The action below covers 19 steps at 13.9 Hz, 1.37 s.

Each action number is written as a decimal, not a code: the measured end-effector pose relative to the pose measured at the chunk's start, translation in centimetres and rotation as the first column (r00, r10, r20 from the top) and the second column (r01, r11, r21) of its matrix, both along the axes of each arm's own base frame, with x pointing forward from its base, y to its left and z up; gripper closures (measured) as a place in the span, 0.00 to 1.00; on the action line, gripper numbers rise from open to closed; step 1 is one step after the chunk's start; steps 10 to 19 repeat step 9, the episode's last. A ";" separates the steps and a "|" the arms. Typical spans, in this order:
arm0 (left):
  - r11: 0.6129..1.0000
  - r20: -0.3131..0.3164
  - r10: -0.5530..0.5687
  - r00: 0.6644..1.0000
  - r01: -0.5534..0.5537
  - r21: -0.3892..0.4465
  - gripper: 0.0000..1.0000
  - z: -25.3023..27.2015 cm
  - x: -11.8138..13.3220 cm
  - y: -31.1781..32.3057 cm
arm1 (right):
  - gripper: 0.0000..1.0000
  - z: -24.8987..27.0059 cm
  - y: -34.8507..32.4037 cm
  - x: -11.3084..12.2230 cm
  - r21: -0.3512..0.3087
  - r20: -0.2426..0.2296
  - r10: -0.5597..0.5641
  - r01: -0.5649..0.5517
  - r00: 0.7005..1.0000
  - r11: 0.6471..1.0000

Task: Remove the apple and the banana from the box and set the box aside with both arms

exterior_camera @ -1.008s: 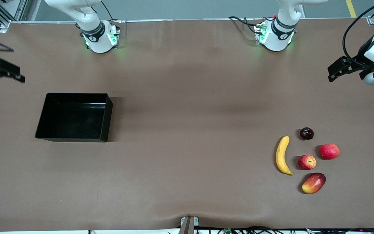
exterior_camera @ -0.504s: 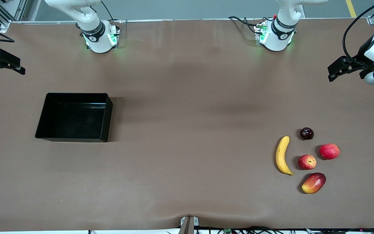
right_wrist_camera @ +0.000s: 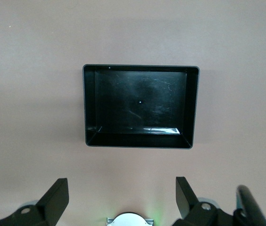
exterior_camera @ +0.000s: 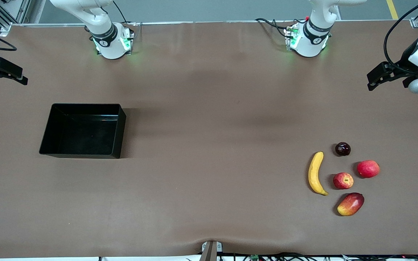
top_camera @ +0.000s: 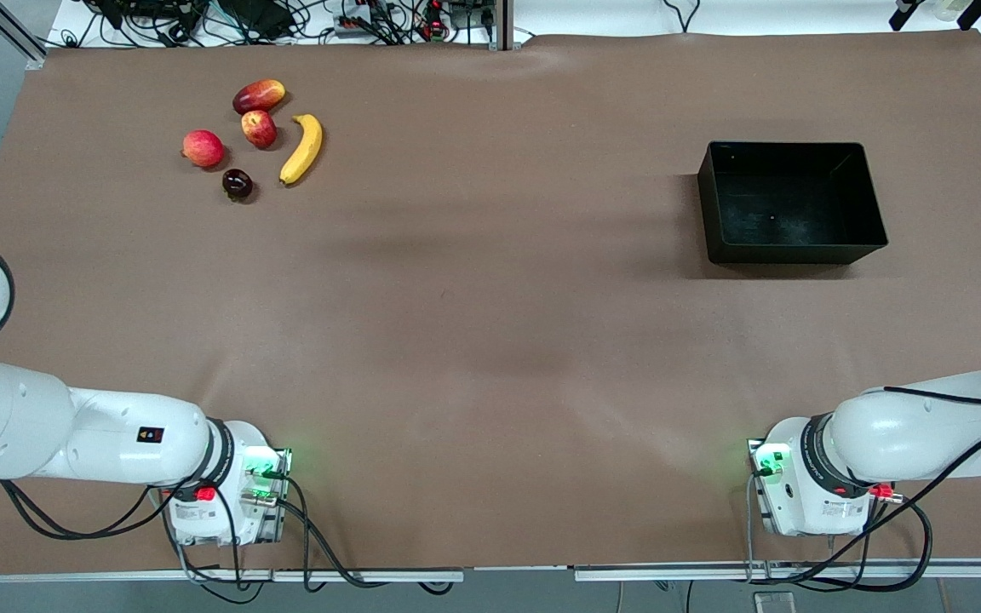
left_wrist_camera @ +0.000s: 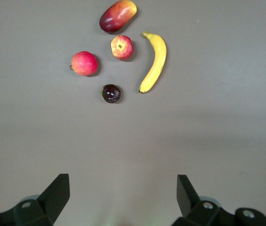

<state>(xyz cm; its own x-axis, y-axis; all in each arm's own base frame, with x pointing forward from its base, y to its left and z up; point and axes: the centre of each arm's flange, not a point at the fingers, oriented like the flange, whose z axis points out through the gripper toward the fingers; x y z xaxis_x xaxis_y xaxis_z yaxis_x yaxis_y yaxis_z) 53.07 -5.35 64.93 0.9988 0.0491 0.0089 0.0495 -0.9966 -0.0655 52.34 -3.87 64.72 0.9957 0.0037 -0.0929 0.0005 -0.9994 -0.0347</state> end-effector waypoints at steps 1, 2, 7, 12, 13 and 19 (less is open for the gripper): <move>1.000 0.001 0.000 1.000 0.000 0.000 0.00 0.0 0.0 0.0 | 0.00 0.0 -0.2 0.0 -0.004 0.000 -0.004 0.004 1.000 1.000; 1.000 0.001 0.000 1.000 0.000 0.000 0.00 0.1 0.0 0.0 | 0.00 0.0 -0.5 0.0 -0.005 0.001 -0.010 0.010 1.000 1.000; 1.000 0.003 0.000 1.000 0.000 0.000 0.00 0.1 0.0 0.0 | 0.00 0.0 0.2 0.0 -0.010 0.002 0.000 0.000 1.000 1.000; 1.000 0.003 0.000 1.000 0.000 0.000 0.00 0.2 0.0 0.0 | 0.00 0.2 0.3 0.1 -0.012 0.006 0.003 -0.003 1.000 1.000; 1.000 0.003 0.000 1.000 0.000 0.000 0.00 0.2 0.0 0.0 | 0.00 0.2 0.3 0.1 -0.012 0.006 0.003 -0.003 1.000 1.000; 1.000 0.003 0.000 1.000 0.000 0.000 0.00 0.2 0.0 0.0 | 0.00 0.2 0.3 0.1 -0.012 0.006 0.003 -0.003 1.000 1.000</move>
